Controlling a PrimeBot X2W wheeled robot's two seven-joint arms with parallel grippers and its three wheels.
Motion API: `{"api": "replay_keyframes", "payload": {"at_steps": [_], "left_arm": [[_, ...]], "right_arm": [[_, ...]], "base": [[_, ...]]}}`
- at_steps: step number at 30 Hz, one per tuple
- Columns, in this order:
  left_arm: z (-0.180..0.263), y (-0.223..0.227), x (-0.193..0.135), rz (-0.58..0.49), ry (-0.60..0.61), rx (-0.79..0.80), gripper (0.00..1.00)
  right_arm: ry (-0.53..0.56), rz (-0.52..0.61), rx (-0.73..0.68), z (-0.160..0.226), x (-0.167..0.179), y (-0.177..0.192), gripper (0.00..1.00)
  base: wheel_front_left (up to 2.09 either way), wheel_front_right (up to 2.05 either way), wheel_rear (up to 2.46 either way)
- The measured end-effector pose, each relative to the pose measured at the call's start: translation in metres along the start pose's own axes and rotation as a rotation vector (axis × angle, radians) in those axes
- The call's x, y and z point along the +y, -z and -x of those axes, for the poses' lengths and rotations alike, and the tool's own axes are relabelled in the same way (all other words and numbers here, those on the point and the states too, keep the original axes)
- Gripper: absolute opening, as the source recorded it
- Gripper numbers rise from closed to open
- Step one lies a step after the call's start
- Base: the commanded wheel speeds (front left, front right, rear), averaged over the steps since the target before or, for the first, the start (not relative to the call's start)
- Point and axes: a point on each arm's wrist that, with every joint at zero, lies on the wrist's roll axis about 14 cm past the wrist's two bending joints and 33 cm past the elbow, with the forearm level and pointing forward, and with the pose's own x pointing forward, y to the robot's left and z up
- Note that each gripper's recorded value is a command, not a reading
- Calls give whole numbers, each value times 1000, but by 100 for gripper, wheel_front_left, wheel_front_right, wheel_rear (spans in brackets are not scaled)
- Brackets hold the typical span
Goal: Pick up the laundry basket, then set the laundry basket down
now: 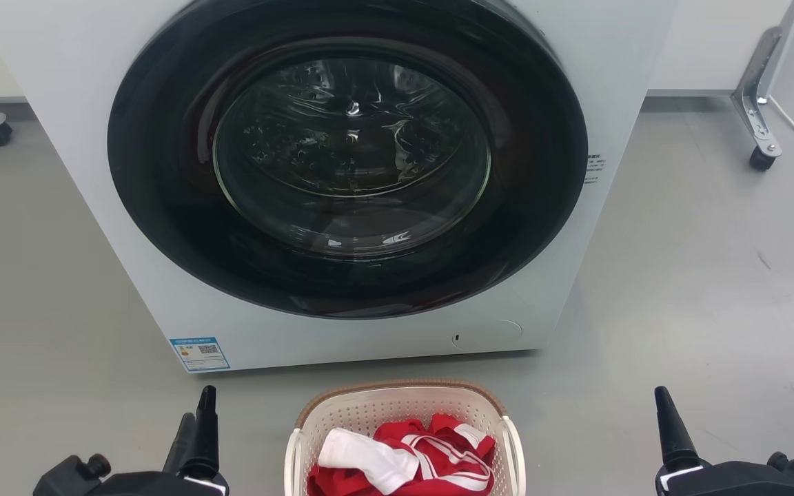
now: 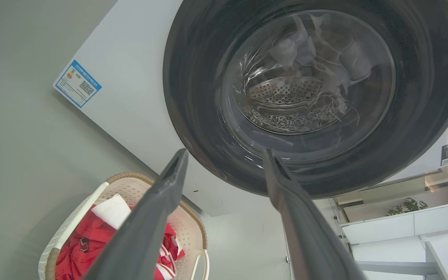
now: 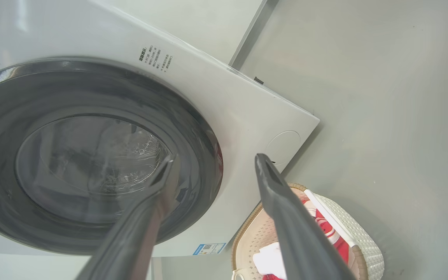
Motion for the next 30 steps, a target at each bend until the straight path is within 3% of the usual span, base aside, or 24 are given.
{"api": "replay_keyframes", "payload": {"at_steps": [14,30], "left_arm": [[-1,2,-11,-346,30,-18,100],[0,-1,-27,-620,76,-85,100]], "right_arm": [[-26,268,-6,-4,12,8,100],[-71,507,-40,-4,27,13,100]], "base": [[0,0,0],[0,0,0]]}}
